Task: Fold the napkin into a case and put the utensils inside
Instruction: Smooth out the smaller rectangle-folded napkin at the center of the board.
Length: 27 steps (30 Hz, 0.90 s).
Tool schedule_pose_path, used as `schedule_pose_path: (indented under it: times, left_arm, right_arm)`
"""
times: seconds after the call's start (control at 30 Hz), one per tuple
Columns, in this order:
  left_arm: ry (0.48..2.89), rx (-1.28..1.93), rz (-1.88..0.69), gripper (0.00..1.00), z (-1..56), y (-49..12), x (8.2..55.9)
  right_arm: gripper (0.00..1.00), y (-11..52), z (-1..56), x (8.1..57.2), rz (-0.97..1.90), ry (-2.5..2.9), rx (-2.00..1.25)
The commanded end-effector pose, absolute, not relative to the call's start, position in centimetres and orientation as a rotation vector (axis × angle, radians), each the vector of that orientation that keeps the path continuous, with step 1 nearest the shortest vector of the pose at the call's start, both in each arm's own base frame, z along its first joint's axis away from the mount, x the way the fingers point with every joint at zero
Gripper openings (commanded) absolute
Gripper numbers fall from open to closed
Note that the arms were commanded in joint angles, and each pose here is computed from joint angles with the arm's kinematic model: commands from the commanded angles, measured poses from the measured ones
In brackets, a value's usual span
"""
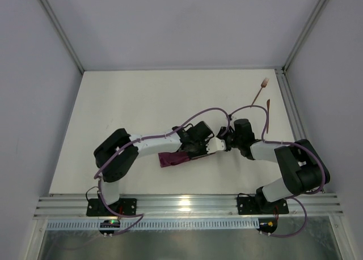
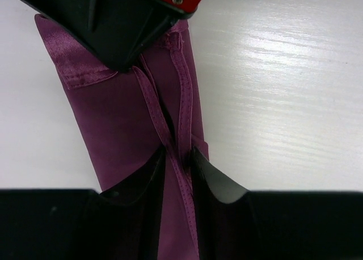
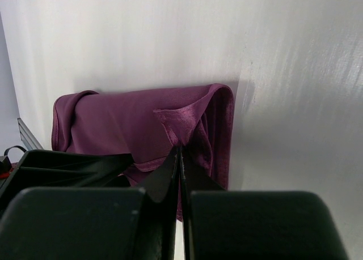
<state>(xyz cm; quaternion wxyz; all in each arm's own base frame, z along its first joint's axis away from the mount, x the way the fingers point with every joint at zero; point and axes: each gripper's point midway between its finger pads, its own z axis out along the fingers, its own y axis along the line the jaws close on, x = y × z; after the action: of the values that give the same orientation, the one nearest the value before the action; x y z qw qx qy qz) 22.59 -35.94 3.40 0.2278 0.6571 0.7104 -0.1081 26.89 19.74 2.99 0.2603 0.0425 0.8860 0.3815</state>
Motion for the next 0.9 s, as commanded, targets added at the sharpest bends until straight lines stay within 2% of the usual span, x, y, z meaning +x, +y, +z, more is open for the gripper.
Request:
schedule_pose_path:
  times: [0.0, 0.1, 0.2, 0.23, 0.27, 0.37, 0.4, 0.63, 0.67, 0.87]
  left_arm:
    - [1.901, 1.796, -0.314, 0.26, 4.2, -37.0, 23.2]
    - [1.903, 1.789, -0.3, 0.2, 4.3, -36.9, 23.4]
    - [1.903, 1.779, -0.28, 0.08, 4.4, -36.8, 23.7]
    - [1.896, 1.772, -0.276, 0.01, 4.6, -36.9, 23.8]
    - [1.895, 1.769, -0.269, 0.0, 4.5, -36.9, 24.0]
    - [1.891, 1.766, -0.25, 0.0, 4.5, -36.7, 24.2]
    - [1.886, 1.768, -0.258, 0.0, 4.5, -36.8, 24.1]
    - [1.847, 1.779, -0.32, 0.0, 5.7, -36.5, 23.0]
    - [1.842, 1.784, -0.321, 0.0, 5.6, -36.4, 22.9]
    - [1.839, 1.804, -0.317, 0.0, 5.3, -36.1, 22.7]
  right_arm:
    - [0.03, 19.7, 4.1, 27.3, 1.051, 2.351, 0.09]
    - [0.03, 19.6, 4.2, 27.2, 1.052, 2.35, 0.089]
    - [0.03, 19.6, 4.3, 27.2, 1.048, 2.352, 0.08]
    - [0.03, 19.6, 4.5, 27.2, 1.051, 2.349, 0.071]
    - [0.04, 19.7, 4.7, 27.1, 1.059, 2.347, 0.054]
    - [0.16, 19.8, 5.5, 26.9, 1.065, 2.359, 0.014]
    - [0.23, 19.9, 6.0, 27.1, 1.065, 2.349, 0.002]
    - [0.47, 17.4, 10.3, 27.8, 1.058, 2.266, 0.011]
    - [0.53, 16.8, 10.5, 28.2, 1.035, 2.262, 0.017]
    - [0.64, 16.4, 10.9, 30.6, 0.966, 2.306, -0.017]
